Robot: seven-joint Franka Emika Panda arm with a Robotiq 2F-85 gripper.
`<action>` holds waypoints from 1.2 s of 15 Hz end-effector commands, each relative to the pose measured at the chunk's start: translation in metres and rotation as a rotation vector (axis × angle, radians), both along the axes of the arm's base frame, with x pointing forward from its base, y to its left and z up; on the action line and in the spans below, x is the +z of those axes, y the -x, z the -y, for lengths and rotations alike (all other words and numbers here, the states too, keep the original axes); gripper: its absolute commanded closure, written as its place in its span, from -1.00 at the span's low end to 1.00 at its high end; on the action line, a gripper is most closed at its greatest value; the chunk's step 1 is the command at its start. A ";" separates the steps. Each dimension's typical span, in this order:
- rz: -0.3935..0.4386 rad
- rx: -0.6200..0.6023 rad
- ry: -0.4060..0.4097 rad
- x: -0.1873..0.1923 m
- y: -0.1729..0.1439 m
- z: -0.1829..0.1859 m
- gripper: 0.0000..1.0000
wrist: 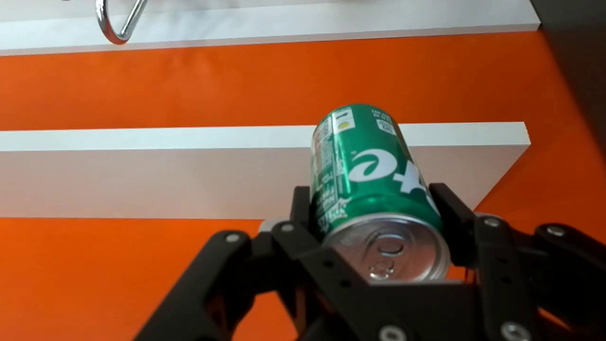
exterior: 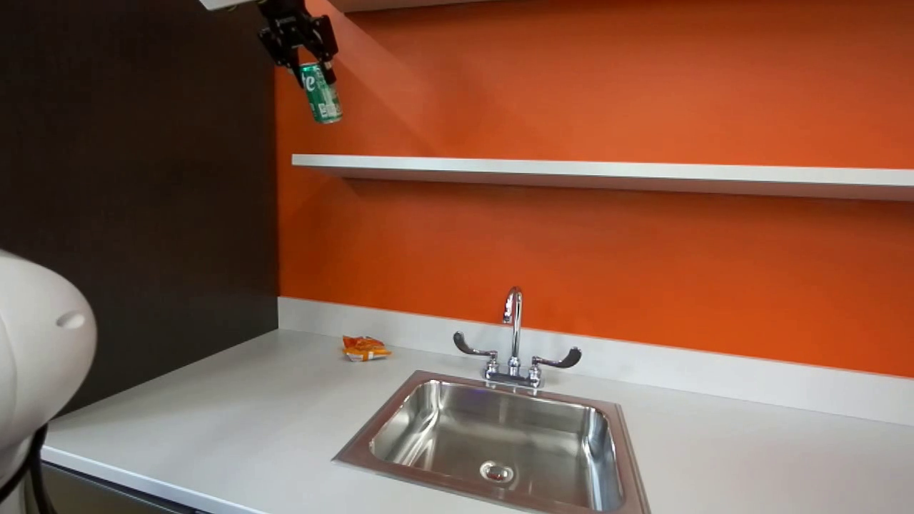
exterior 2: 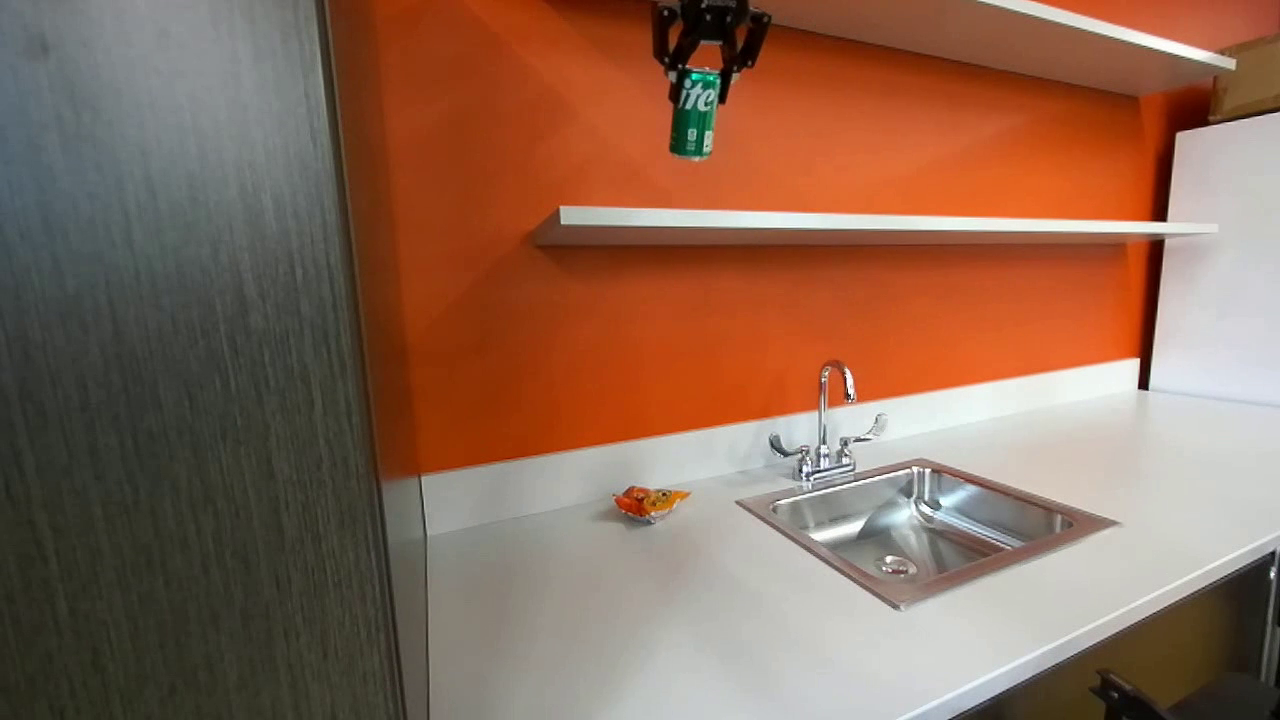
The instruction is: Put the can on the shelf
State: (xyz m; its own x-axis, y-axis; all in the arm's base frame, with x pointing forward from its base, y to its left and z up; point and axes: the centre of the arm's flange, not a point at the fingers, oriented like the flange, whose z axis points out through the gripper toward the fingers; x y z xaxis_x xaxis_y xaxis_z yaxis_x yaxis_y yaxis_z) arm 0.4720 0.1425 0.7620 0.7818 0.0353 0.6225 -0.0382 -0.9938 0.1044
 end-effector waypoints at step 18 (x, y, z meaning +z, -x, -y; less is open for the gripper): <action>-0.154 -0.050 -0.003 0.014 -0.170 0.011 0.23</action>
State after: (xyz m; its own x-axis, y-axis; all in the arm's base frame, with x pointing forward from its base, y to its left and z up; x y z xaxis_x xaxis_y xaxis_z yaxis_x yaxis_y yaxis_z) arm 0.6163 0.1317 0.7523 0.8675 -0.0179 0.4972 -0.0752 -0.9926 0.0956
